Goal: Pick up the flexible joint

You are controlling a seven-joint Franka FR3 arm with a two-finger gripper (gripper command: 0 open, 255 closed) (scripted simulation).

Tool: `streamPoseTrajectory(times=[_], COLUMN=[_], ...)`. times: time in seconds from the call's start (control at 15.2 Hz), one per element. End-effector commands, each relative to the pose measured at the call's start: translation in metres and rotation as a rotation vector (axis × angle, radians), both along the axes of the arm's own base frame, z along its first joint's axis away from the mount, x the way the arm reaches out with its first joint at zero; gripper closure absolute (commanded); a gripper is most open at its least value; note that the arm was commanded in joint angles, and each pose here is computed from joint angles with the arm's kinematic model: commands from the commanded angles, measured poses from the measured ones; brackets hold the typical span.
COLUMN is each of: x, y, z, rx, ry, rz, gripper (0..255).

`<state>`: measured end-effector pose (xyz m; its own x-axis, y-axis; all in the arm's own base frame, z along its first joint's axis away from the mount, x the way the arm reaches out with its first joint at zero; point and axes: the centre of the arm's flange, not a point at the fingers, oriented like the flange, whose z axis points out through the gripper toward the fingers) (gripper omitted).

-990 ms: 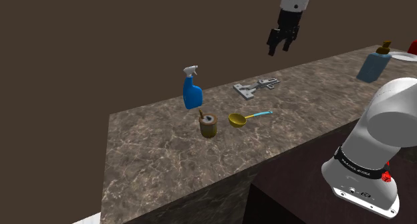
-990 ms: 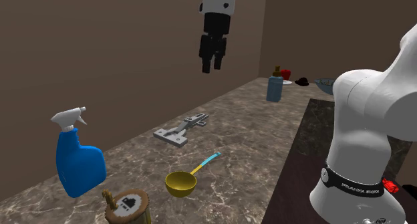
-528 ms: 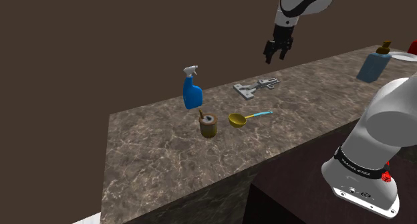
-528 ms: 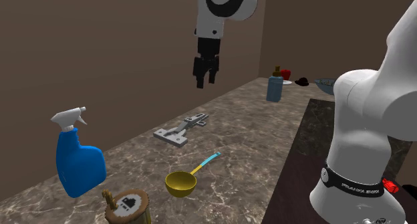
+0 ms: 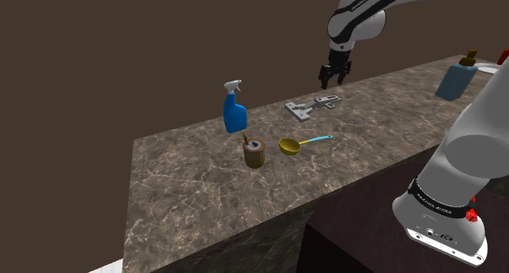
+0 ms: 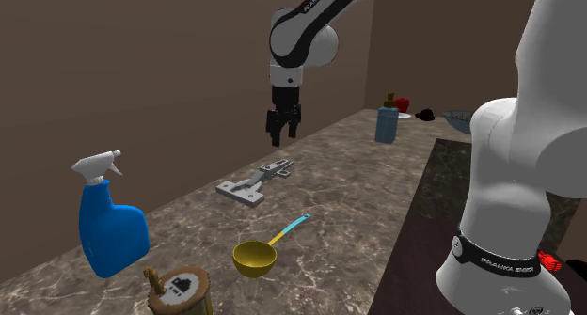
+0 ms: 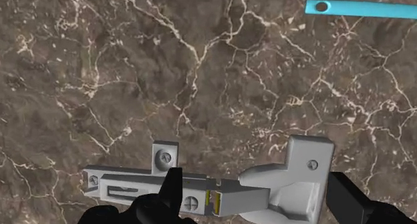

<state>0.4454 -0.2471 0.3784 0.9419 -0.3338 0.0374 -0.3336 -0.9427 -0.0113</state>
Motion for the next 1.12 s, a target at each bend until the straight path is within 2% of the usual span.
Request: streamPoseTrajectory(times=[0.0,0.66,1.06], x=[0.005,0.034,0.034], y=[-0.02,-0.102,-0.102], z=[-0.019,-0.116,-0.148], rx=[0.0,0.007,0.007], ry=[0.009,0.053,0.053], rz=[-0.014,-0.08,-0.08], gripper=[0,0,0])
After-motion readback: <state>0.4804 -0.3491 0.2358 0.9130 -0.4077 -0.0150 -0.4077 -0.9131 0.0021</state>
